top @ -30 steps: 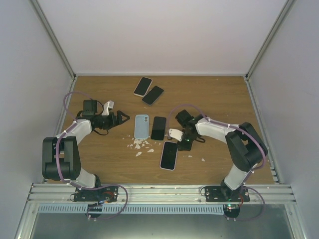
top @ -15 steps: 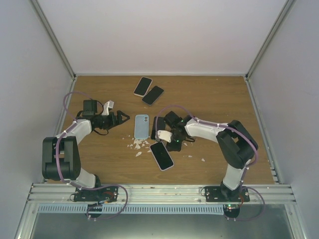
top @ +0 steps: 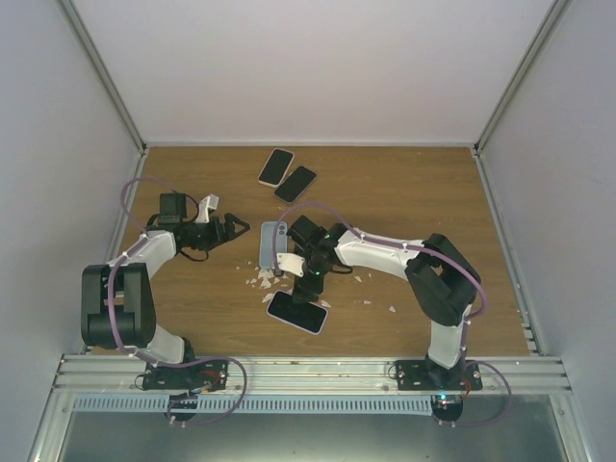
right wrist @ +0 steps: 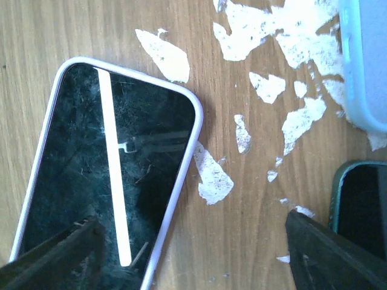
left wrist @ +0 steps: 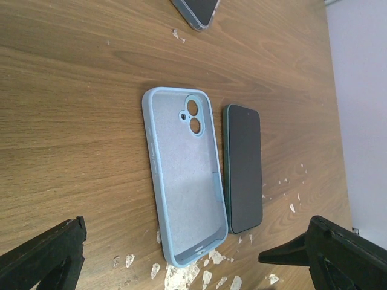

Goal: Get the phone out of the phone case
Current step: Adjust the phone at the center of the board, then pick up the phone at the center of the board.

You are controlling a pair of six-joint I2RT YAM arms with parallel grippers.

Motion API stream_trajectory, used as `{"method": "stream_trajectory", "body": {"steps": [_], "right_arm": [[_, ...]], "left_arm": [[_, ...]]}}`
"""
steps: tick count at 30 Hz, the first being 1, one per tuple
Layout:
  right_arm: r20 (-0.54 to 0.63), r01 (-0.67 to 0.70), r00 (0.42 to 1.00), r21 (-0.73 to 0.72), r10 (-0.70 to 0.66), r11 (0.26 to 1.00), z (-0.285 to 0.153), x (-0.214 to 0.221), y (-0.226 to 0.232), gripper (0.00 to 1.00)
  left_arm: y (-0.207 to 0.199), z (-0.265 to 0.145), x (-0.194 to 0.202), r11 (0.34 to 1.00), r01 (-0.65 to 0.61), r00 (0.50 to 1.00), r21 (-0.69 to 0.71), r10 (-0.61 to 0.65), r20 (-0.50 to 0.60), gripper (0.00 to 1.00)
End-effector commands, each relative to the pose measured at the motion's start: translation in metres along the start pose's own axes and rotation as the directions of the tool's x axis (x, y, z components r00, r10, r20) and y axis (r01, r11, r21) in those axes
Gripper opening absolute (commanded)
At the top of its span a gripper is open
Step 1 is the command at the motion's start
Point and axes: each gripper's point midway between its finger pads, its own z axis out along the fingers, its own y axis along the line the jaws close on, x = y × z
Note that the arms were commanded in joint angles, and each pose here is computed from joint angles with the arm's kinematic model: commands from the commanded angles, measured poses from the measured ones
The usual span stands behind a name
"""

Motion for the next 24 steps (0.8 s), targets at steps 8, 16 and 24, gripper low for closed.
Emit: {"method": "stream_trajectory", "body": {"steps": [8, 16, 24], "right_arm": [[0.05, 0.019, 0.999, 0.008, -0.019, 1.0, -0.022, -0.009, 0.038, 1.0], [-0.045, 0.039, 0.998, 0.048, -0.037, 0.998, 0.008, 0.011, 0.055, 1.0], [-0.149, 0.087, 0.986, 0.093, -0.073, 0.992, 0.032, 0.028, 0.056, 1.0]], "left_arm": [[-0.004, -0.005, -0.023, 0.999, -0.03, 0.998, 0.014, 0.029, 0.048, 0.99], [-0.003, -0.01, -0.02, 0.999, -0.041, 0.997, 0.002, 0.041, 0.065, 0.99], [0.0, -0.01, -0.02, 0.999, -0.038, 0.997, 0.001, 0.037, 0.066, 0.99]]}}
